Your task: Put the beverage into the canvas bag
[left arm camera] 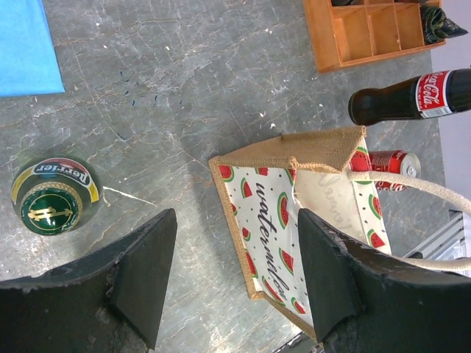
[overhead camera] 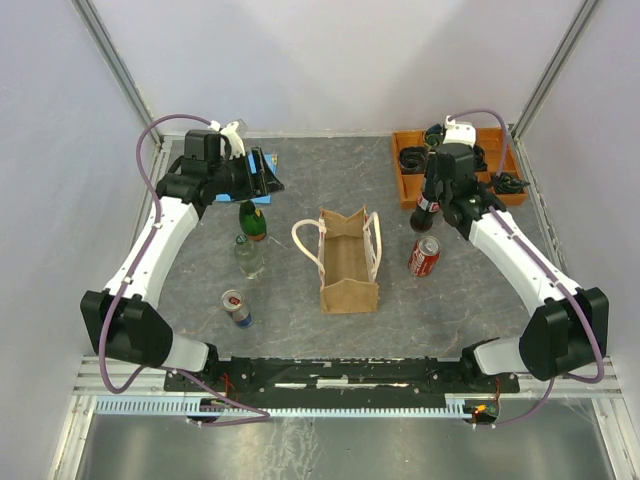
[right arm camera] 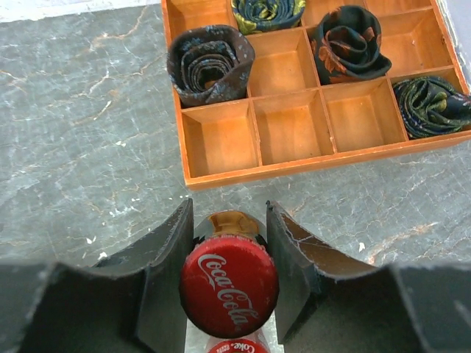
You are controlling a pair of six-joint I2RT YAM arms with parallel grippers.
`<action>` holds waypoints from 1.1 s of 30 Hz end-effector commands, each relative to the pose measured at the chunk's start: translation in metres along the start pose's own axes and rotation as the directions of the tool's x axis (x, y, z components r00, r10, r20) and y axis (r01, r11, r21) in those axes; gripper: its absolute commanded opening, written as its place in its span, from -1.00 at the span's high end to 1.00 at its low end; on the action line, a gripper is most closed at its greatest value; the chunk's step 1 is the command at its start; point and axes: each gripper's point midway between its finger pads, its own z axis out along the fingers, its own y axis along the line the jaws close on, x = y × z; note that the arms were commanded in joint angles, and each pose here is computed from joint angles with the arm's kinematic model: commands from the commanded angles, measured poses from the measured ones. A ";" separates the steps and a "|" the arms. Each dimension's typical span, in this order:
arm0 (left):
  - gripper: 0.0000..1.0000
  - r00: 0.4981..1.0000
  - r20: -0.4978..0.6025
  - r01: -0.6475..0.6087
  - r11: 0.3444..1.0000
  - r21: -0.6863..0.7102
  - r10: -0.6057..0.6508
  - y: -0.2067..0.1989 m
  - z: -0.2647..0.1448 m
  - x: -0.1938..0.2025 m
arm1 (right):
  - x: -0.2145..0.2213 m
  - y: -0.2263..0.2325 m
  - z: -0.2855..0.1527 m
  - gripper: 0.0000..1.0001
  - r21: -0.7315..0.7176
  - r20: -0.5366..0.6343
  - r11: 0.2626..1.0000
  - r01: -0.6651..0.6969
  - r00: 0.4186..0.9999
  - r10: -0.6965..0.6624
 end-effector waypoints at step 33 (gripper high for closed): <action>-0.44 0.997 0.076 0.012 0.998 0.058 -0.016 -0.018 -0.013 -0.020 | -0.240 0.167 -0.125 1.00 -0.600 0.351 0.799 0.018 0.904 0.244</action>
